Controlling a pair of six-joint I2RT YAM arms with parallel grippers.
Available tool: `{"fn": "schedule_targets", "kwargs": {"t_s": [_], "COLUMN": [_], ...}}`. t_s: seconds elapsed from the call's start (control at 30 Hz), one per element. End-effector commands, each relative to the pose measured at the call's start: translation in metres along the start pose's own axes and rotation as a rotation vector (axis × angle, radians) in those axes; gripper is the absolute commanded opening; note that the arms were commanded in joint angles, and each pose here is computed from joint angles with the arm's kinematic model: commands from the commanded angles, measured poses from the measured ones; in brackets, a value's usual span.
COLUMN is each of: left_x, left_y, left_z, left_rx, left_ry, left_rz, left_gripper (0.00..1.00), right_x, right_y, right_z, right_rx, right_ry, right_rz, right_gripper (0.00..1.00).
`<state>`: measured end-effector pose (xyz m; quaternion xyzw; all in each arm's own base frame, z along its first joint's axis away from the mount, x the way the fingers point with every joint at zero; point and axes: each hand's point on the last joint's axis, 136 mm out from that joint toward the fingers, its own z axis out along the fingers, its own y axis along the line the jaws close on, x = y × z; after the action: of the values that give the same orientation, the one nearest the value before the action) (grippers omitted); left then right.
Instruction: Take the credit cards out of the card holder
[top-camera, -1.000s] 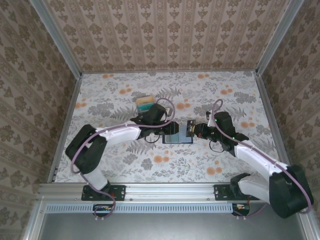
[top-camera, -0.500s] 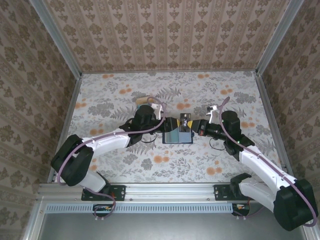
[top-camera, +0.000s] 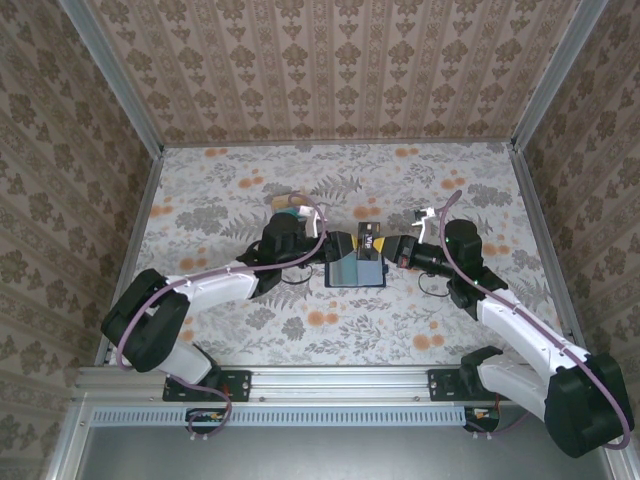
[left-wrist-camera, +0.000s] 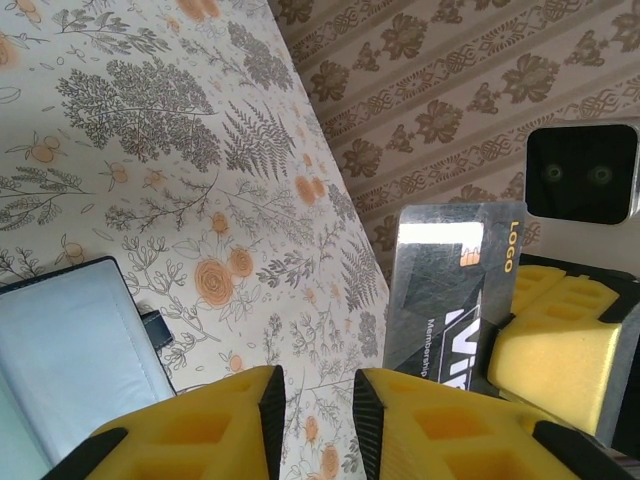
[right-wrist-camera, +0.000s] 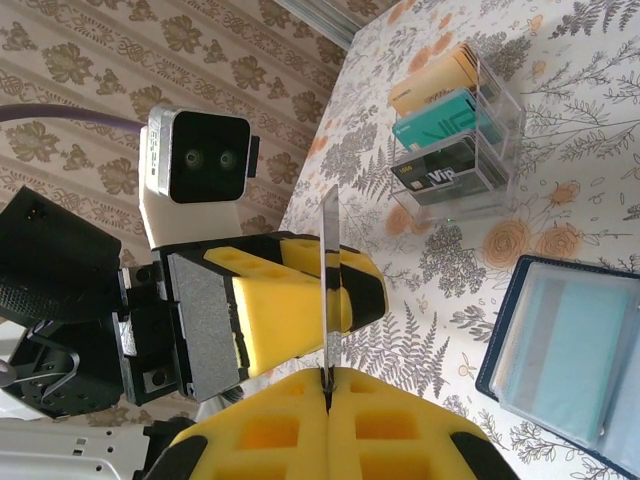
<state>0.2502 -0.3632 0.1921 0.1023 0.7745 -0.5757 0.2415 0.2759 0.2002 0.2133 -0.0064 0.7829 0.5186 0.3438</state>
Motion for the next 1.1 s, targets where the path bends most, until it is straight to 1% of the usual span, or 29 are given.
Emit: {"fn": "schedule_targets", "kwargs": {"t_s": [0.0,0.1,0.2,0.37,0.53,0.73,0.87,1.07], "left_x": [-0.004,-0.005,-0.006,-0.007,-0.009,-0.004,-0.003,-0.003], "left_y": [-0.033,-0.03,-0.028,-0.025,-0.022,-0.02,-0.024,-0.032], "left_z": [-0.004,-0.007,-0.01,-0.012,-0.013,-0.007,-0.004,-0.004], "left_rx": [0.128,0.109,0.096,0.081,0.07,0.081,0.114,0.153], "left_ry": [-0.005,-0.024,-0.035,-0.041,-0.054,-0.019,-0.012,-0.006], "left_rz": [0.036,0.034,0.038,0.038,0.039,0.033,0.025,0.027], "left_gripper": [0.33,0.35,0.41,0.41,0.44,0.43,0.42,0.33], "right_x": [0.006,0.005,0.004,0.003,0.003,0.003,0.005,0.008], "right_y": [-0.005,-0.011,-0.016,-0.017,-0.019,-0.001,0.003,-0.001], "right_z": [0.003,0.003,0.003,0.003,0.004,0.004,0.005,0.009], "right_rx": [0.0,0.035,0.062,0.069,0.076,-0.015,-0.042,-0.05], "right_ry": [0.021,0.009,0.003,-0.001,0.003,0.013,0.03,0.044], "right_rz": [0.012,0.019,0.023,0.026,0.031,0.015,0.015,0.028], "right_gripper": [0.0,0.0,0.0,0.0,0.0,0.0,0.0,0.0]}}
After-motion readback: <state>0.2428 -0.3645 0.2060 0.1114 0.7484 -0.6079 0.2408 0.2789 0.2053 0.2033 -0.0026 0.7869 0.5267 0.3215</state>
